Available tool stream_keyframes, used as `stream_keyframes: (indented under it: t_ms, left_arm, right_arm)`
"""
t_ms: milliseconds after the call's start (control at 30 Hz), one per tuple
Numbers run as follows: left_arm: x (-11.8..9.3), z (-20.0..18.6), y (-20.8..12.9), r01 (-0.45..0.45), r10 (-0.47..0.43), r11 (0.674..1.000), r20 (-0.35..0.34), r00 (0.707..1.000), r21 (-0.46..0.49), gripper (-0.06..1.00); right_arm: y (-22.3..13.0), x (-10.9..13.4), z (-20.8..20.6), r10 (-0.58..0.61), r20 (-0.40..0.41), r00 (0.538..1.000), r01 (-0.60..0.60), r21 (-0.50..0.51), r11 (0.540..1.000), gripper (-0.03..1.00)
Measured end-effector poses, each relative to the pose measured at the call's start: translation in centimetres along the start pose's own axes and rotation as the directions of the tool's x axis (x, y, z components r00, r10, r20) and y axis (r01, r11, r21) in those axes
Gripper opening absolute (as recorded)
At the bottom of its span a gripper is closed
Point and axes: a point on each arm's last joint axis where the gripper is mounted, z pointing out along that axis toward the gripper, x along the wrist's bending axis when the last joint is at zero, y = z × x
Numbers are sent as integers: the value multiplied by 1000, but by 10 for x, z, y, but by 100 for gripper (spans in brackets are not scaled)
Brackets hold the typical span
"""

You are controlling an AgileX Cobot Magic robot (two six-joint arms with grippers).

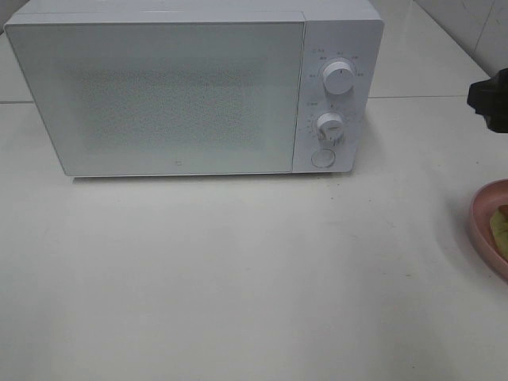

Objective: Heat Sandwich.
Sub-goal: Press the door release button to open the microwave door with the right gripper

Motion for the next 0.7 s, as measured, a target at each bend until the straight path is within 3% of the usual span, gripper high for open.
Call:
stream_keyframes:
  t_ms: [300,700]
  left_arm:
    - [0,0,0,0,0,1000,0,1000,0,97]
    - [0,0,0,0,0,1000,0,1000,0,97]
  right_arm:
    - [-28,12,-6,16,-17,1000,-18,-145,989,76]
    - [-48,27,-13,-15,16,1000,18,-228,973,76]
